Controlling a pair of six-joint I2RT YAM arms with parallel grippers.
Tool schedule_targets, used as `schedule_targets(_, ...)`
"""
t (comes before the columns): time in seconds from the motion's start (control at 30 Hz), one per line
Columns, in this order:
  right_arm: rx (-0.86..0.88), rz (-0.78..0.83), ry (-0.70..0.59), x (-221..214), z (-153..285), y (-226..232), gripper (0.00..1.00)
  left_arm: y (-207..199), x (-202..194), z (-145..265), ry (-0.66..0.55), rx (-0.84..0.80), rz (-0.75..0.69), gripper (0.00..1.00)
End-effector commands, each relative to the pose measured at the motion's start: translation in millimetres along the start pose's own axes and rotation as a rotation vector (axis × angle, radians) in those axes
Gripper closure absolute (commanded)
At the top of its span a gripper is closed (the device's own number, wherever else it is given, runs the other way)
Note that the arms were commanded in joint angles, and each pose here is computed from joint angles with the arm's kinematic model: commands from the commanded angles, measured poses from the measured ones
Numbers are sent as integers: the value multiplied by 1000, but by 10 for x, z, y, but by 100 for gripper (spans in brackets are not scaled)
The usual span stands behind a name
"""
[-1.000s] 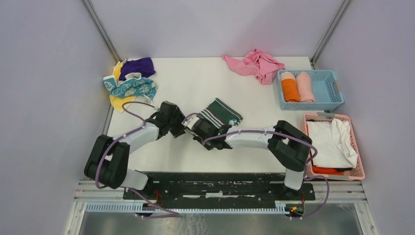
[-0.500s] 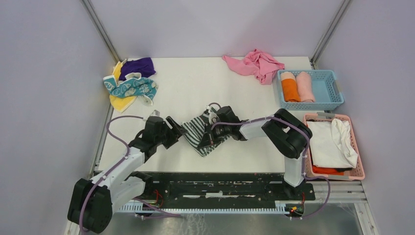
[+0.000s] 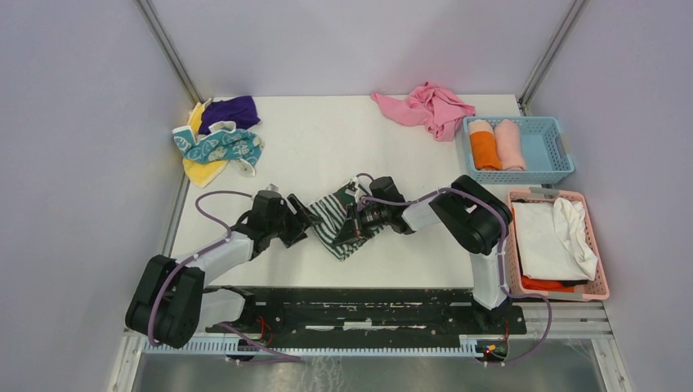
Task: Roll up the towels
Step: Roll the towel at the center of the board.
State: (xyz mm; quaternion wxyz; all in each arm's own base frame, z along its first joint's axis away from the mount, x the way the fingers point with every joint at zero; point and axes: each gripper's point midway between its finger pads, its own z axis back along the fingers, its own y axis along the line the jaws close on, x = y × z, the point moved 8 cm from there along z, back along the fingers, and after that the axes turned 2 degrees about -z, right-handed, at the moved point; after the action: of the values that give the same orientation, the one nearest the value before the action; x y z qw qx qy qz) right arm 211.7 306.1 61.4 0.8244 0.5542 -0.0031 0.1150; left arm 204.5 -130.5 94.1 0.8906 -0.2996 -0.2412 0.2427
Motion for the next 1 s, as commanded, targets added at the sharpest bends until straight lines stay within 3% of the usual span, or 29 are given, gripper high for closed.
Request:
schedule_targets(0.0, -119, -101, 76, -216, -24, -299, 96, -292, 155, 81, -72, -145, 13, 21)
schedule_targets(0.23, -120, -104, 75, -234, -10, -294, 97, -277, 228, 141, -183, -144, 37, 21)
schedule_targets(0.67, -174, -39, 58, -220, 87, -184, 93, 153, 91, -241, -37, 159, 3, 34)
schedule_targets(0.8, -253, 81, 26, -218, 174, -49, 82, 266, -19, -288, 5, 200, -8, 44)
schedule_targets(0.97, -480, 323, -4, -257, 332, 276, 64, 225, -93, -330, 34, 206, -38, 56)
